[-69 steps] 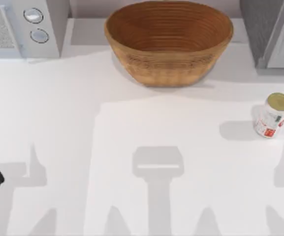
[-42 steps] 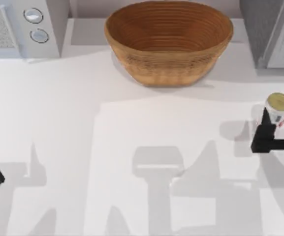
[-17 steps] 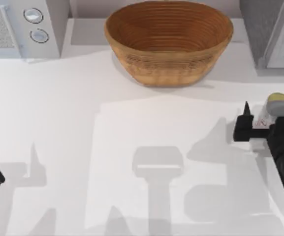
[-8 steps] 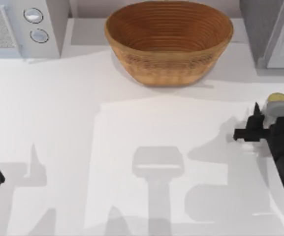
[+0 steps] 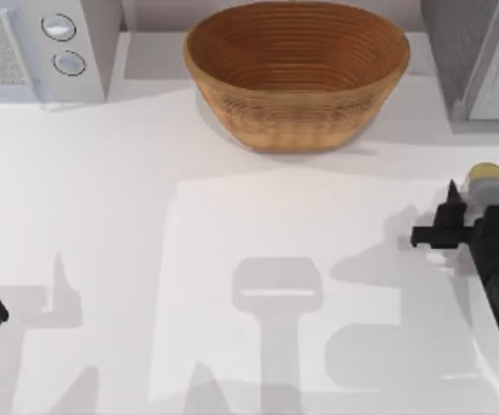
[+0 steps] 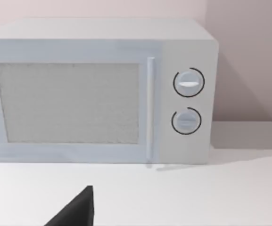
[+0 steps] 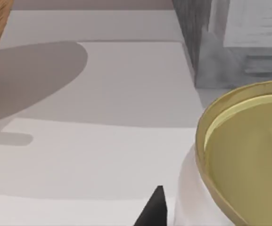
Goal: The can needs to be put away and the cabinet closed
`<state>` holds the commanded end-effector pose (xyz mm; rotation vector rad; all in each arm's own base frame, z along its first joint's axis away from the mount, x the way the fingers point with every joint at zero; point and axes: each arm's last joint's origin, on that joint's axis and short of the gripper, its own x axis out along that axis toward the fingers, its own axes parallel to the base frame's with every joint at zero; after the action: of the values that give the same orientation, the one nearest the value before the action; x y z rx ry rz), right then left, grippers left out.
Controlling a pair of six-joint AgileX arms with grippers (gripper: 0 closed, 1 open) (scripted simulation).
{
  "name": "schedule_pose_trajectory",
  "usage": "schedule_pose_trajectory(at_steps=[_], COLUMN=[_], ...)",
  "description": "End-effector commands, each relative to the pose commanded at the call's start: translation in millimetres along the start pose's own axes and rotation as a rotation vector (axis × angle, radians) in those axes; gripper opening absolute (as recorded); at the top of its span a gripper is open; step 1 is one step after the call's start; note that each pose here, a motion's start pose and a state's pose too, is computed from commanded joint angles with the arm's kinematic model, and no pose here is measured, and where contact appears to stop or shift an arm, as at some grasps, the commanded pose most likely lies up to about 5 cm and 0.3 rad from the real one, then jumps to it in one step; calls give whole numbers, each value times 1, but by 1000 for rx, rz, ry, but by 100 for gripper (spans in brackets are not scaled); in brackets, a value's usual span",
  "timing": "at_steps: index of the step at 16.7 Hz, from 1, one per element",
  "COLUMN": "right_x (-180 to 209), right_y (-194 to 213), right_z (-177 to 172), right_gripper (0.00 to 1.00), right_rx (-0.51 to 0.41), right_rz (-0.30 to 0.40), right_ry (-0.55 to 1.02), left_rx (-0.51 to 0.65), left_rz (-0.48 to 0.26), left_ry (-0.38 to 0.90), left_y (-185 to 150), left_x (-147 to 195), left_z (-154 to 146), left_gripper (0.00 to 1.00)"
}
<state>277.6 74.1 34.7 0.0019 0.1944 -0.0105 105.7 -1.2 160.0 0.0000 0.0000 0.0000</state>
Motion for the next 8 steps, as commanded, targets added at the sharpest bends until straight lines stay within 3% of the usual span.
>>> schedule_pose_trajectory(at_steps=[8], right_x=[0], right_y=[0], right_z=[3], right_gripper=[0], right_rx=[1], right_rz=[1], right_ry=[-2], left_rx=[0], left_rz=[0], left_ry=[0], left_y=[0], left_x=[0], left_z=[0], left_gripper=[100])
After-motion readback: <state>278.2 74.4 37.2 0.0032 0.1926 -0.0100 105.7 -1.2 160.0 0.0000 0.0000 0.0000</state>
